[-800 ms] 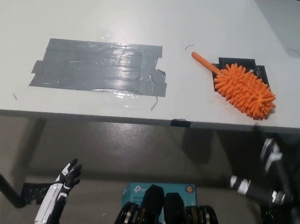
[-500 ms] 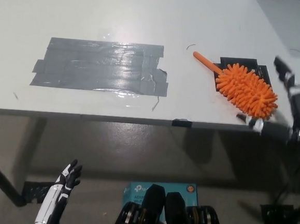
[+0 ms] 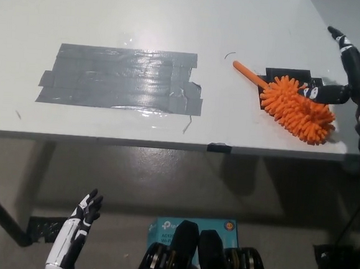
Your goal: An orange duster is kept infront of the robot in the middle of the table and the robot extends its right arm to grab the duster, picks it up and hands it to a person
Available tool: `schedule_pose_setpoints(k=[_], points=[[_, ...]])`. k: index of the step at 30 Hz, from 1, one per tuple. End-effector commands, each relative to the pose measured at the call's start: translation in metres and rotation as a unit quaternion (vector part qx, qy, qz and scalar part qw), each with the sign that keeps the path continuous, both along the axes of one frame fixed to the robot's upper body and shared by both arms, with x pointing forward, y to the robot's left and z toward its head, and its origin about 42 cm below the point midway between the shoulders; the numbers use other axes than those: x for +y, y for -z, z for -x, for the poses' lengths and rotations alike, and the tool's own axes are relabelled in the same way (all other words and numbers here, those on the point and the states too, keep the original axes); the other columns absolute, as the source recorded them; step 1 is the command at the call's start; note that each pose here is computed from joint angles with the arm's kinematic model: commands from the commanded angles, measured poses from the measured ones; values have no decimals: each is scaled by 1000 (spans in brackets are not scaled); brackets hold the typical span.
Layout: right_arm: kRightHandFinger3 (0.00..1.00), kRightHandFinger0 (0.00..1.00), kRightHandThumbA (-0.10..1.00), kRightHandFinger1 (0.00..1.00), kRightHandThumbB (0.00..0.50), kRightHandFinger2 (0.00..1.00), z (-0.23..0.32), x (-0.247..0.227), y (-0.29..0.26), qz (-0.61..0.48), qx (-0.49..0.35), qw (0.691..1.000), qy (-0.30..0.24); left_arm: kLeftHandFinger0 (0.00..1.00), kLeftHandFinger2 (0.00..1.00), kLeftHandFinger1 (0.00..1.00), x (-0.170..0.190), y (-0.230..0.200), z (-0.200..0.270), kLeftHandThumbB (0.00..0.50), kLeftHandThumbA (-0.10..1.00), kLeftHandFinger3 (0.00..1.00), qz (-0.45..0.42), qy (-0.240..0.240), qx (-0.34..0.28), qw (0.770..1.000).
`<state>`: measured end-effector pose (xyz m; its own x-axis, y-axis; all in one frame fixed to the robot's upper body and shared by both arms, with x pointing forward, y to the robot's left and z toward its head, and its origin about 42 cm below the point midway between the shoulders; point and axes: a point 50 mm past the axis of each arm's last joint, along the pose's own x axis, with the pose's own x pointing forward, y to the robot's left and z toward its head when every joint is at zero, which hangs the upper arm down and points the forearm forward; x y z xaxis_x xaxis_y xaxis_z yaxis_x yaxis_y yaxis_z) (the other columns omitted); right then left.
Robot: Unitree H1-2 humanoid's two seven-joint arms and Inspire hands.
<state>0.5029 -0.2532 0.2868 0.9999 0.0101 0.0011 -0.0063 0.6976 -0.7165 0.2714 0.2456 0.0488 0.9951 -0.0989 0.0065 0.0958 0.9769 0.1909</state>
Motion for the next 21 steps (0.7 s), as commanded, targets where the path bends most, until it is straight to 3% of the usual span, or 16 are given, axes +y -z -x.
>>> schedule_pose_setpoints(k=[1, 6, 7, 8, 20, 21], points=[[1000, 1000, 945, 1000, 447, 1000, -22, 6, -23, 19, 37, 999, 8, 1000, 1000, 1000, -1, -12, -8, 166, 922, 1000, -6, 12, -29, 999], [1000, 1000, 967, 1000, 446, 1000, -30, 16, -18, 23, 64, 998, -2, 1000, 1000, 1000, -2, -12, -9, 163, 922, 1000, -7, 15, -31, 999], [1000, 1000, 985, 1000, 482, 1000, -31, 22, -16, 24, 67, 997, -7, 1000, 1000, 1000, -1, -12, -9, 162, 921, 1000, -8, 14, -30, 999], [1000, 1000, 966, 1000, 487, 1000, -31, 25, -15, 15, 68, 998, -10, 1000, 1000, 1000, -1, -12, -9, 161, 921, 1000, -11, 13, -30, 999], [1000, 1000, 1000, 1000, 492, 1000, -30, 43, -19, -30, 64, 997, -43, 1000, 1000, 1000, -1, -15, -14, 105, 883, 1000, -26, 10, -33, 999], [1000, 1000, 1000, 1000, 475, 1000, -30, 44, -19, -27, 65, 997, -42, 1000, 1000, 1000, -1, -14, -14, 105, 881, 1000, -27, 10, -32, 999]])
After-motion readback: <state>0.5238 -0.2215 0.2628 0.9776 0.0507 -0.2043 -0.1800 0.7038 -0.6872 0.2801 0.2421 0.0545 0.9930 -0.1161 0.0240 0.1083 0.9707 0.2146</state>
